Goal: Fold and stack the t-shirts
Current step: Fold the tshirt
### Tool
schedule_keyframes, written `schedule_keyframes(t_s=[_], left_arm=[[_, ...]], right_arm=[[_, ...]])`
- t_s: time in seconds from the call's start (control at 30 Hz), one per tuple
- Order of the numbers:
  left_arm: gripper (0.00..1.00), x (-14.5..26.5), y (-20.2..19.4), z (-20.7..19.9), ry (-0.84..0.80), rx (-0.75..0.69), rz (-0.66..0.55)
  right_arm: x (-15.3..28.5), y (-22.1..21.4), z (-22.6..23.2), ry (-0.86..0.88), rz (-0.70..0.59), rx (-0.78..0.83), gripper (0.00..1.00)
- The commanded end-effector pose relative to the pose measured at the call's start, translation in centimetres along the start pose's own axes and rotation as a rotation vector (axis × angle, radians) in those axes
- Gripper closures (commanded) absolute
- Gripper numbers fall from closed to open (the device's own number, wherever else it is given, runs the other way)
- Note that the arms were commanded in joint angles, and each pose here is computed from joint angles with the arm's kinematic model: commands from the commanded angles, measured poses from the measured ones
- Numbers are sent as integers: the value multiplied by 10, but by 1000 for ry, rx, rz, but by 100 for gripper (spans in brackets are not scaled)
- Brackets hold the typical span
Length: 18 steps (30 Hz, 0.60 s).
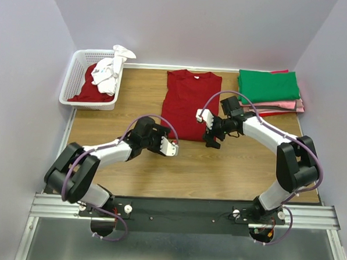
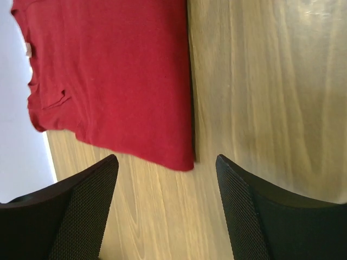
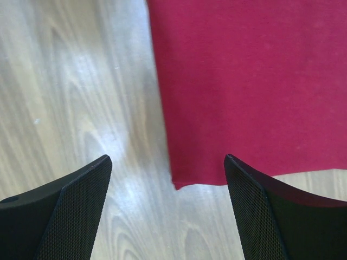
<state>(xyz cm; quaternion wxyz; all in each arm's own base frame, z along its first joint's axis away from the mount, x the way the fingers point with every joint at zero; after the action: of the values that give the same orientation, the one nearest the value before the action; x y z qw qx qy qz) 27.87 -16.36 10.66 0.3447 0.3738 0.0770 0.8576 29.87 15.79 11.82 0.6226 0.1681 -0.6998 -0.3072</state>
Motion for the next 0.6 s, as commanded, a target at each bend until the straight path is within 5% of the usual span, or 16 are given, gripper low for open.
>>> schedule_keyframes(t_s=[0.0, 0.33, 0.57], left_arm=[[21, -12, -1, 21, 10, -48, 28], [40, -37, -16, 16, -78, -25, 90], [29, -19, -8, 15, -50, -27, 53]], right_arm=[[2, 3, -10, -66, 3, -3, 9], [0, 0, -5, -37, -7, 31, 8], [-2, -2, -8, -41, 6, 25, 8]])
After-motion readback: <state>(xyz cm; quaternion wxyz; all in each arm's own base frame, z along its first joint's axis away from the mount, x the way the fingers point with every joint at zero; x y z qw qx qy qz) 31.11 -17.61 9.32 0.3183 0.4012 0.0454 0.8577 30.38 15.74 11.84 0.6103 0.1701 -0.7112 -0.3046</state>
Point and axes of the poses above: each gripper's point midway between its finger pads, its own x axis back along the fingers, its own z axis along the line the jaws close on, y = z × x, the point moved 7 cm from there along x, back along the fingers, and after that the axes turned 3 degrees about -x, right-handed, at the moved point
